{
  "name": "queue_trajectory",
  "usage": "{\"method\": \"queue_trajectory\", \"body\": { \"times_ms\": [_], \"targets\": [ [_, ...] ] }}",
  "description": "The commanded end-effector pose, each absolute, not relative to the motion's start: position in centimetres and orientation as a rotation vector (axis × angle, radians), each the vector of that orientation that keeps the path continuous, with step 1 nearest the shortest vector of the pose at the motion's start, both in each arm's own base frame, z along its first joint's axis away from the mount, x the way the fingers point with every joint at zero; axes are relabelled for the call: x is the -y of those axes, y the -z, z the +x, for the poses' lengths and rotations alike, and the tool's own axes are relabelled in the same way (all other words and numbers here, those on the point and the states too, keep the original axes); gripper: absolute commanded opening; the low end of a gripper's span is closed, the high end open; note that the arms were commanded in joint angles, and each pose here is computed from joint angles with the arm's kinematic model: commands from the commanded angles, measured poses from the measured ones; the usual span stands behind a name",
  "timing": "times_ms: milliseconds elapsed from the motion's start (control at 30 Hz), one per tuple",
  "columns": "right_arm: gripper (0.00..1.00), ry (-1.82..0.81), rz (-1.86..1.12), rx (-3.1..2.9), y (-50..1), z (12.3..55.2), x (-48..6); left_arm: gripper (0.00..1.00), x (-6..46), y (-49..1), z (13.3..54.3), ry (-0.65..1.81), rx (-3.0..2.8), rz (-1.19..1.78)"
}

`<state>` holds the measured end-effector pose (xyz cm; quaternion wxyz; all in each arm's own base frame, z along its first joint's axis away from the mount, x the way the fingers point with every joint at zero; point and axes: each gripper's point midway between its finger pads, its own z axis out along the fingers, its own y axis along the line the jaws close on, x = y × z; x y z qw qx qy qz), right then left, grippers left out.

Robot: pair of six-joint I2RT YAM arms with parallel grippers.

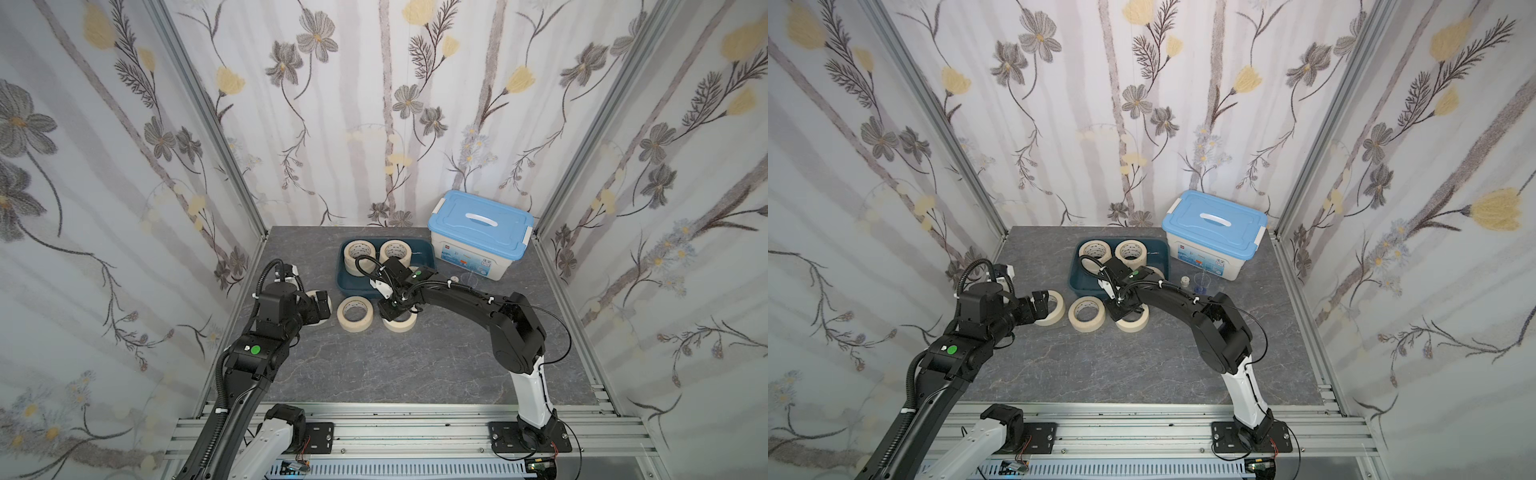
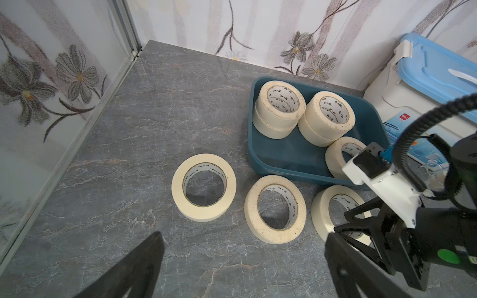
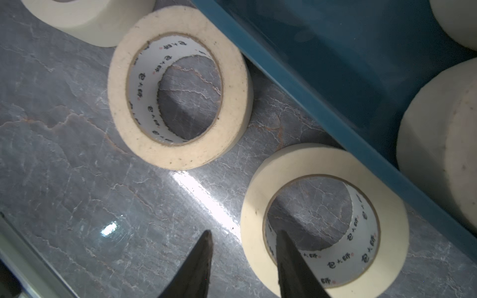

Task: Take out the art tape in the storage box
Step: Place the art tape at the center of the board, then pick up the art tape from the storage box.

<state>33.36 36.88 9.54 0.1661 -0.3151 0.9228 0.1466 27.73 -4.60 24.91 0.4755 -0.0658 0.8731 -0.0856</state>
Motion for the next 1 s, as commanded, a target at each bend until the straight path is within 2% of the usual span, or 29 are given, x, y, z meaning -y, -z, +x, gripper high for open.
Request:
{"method": "queue_trajectory", "body": {
  "times_ms": [0,167,400,667,967],
  "targets": [
    [0.43,-0.491,-0.896,-2.613,-11.3,32.6,-36.9,1.0,4.6,-25.1,27.9,0.208,-2.123,-0.16],
    [0.46,-0.5,-0.864,-2.58,-13.5,33.1,-36.0,1.0,4.4,-25.1,28.0,0.195,-2.129,-0.167],
    [0.51,-0.446,-0.756,-2.562,-15.0,36.6,-33.6,1.0,4.6,-25.2,27.9,0.209,-2.124,-0.161],
    [0.56,-0.318,-0.652,-2.58,-13.7,41.4,-31.3,1.0,4.8,-25.2,28.0,0.222,-2.126,-0.154],
    [0.6,-0.231,-0.608,-2.596,-11.6,44.8,-30.8,1.0,4.8,-25.3,27.9,0.228,-2.122,-0.154]
  ]
}}
